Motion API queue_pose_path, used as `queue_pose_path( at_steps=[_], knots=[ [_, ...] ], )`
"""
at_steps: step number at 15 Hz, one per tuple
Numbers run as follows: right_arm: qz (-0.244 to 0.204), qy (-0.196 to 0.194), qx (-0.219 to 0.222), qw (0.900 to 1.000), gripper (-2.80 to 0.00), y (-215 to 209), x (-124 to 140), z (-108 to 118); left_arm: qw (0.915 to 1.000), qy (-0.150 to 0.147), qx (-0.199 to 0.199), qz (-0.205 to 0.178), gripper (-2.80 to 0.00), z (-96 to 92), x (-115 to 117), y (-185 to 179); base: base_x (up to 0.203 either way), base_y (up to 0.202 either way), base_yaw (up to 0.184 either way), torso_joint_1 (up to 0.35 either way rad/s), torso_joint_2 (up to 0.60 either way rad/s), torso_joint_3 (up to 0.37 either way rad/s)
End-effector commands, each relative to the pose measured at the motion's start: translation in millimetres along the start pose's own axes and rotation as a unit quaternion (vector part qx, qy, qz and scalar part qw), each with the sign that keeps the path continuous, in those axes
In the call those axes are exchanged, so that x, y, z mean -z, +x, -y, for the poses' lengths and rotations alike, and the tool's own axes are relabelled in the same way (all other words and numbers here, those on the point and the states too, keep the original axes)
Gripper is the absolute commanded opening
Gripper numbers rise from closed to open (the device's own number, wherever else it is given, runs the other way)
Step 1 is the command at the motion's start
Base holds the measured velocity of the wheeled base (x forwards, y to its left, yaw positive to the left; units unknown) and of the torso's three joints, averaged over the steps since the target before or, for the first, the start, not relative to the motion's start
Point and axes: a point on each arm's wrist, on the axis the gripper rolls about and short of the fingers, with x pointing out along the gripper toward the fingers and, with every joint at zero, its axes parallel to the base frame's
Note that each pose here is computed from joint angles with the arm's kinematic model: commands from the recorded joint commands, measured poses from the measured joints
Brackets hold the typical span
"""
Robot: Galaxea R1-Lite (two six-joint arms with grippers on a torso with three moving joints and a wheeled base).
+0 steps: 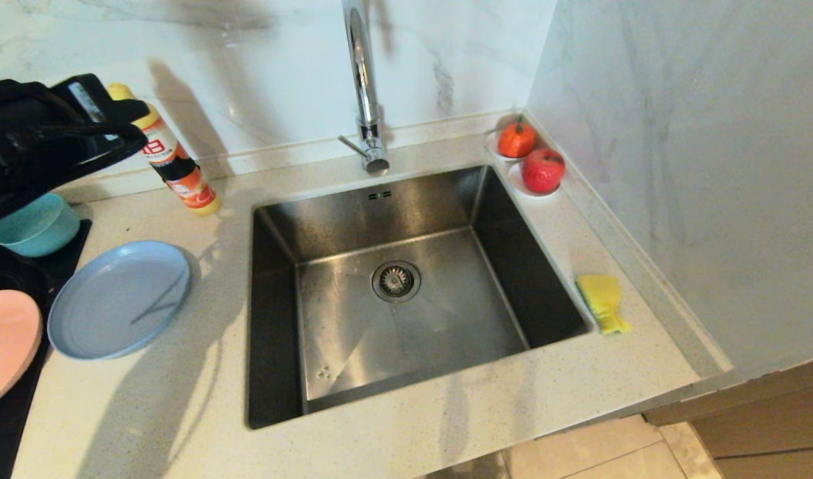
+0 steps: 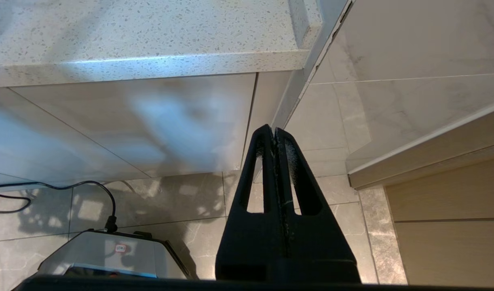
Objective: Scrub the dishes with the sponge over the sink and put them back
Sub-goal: Place the plate on the plate
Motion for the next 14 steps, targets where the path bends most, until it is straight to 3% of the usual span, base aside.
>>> queue_pose_path(
  at_steps=[1,5,9,11,14],
  knots=[
    [-0.001,0.000,0.000,1.000,-2.80,0.1,0.0,0.0,0.9975,0.005,-0.036,0.062,-2.80,1.0,-34.8,-57.6,0.000,0.000,0.000,0.000,0.00,0.000],
    [-0.001,0.000,0.000,1.000,-2.80,0.1,0.0,0.0,0.9788,0.020,-0.193,0.065,-2.80,-10.6,-42.1,-91.6,0.000,0.000,0.000,0.000,0.00,0.000],
    [-0.001,0.000,0.000,1.000,-2.80,0.1,0.0,0.0,0.9443,0.037,-0.317,0.079,-2.80,-39.3,-39.3,-100.0,0.000,0.000,0.000,0.000,0.00,0.000],
    [-0.001,0.000,0.000,1.000,-2.80,0.1,0.0,0.0,0.9187,0.045,-0.386,0.073,-2.80,-52.9,-25.1,-109.5,0.000,0.000,0.000,0.000,0.00,0.000],
    [-0.001,0.000,0.000,1.000,-2.80,0.1,0.0,0.0,0.8583,0.056,-0.506,0.062,-2.80,-64.7,-4.6,-117.4,0.000,0.000,0.000,0.000,0.00,0.000]
  ],
)
